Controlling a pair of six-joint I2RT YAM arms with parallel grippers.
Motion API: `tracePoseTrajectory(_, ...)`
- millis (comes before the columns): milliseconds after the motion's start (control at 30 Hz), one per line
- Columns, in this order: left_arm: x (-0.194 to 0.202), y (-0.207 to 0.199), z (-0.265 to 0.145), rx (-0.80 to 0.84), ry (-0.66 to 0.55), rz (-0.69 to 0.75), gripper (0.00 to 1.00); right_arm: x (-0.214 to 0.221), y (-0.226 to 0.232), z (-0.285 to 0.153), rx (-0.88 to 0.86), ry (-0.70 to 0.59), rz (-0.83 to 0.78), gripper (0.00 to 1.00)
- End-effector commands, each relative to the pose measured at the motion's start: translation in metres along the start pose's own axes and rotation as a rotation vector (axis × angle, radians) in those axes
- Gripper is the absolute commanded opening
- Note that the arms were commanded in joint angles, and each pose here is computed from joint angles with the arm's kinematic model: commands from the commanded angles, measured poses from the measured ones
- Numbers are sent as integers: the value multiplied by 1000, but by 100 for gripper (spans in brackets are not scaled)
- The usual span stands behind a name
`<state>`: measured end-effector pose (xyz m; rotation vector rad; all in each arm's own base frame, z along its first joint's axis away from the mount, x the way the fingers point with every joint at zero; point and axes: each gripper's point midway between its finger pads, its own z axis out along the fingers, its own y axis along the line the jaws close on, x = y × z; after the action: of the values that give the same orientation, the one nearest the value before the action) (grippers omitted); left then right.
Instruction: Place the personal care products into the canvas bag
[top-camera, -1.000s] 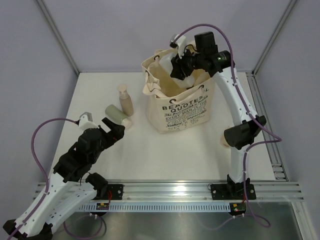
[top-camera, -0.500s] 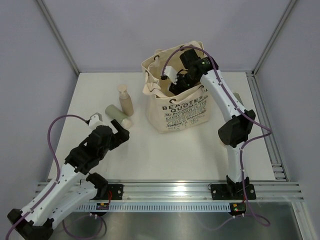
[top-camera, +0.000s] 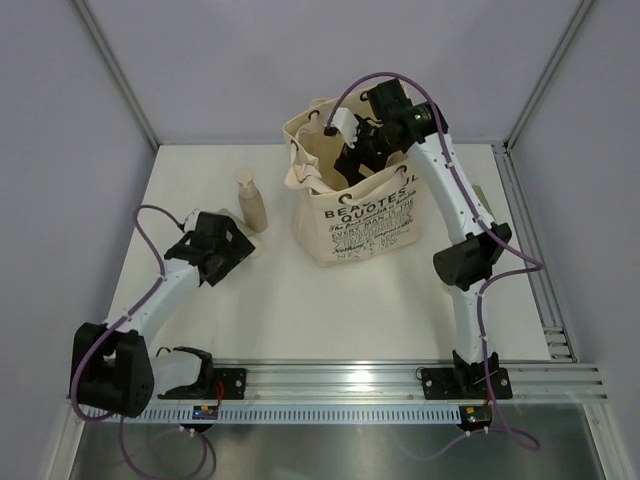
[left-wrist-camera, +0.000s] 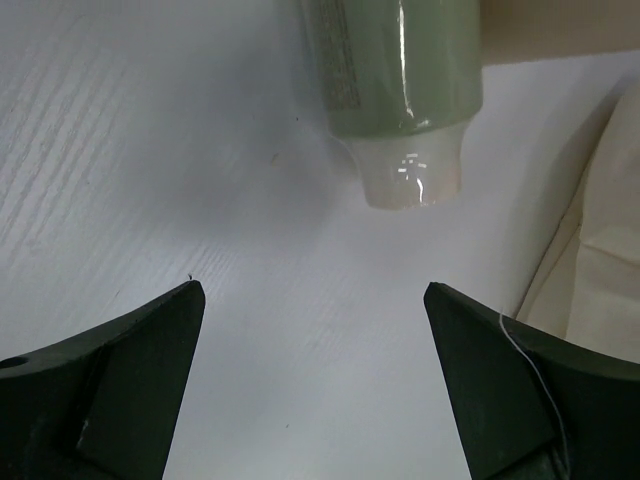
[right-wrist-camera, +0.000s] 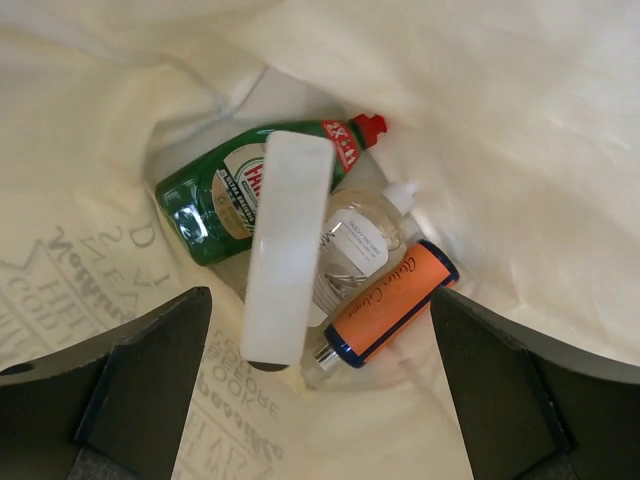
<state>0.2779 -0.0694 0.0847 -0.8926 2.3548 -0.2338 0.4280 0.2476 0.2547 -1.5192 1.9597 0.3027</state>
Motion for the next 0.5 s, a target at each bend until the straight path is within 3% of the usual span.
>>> tracePoseTrajectory(0, -32, -36, -1, 98, -28, -64, 97, -22, -1, -56, 39, -128, 43, 100)
tracePoseTrajectory(233, -75, -30, 21, 130, -53, -250, 91, -38, 6, -128, -3, -365, 110, 100)
tracePoseTrajectory(467, -109, -42, 62, 111, 7, -258, 89, -27, 17, -164, -80, -497, 217, 100)
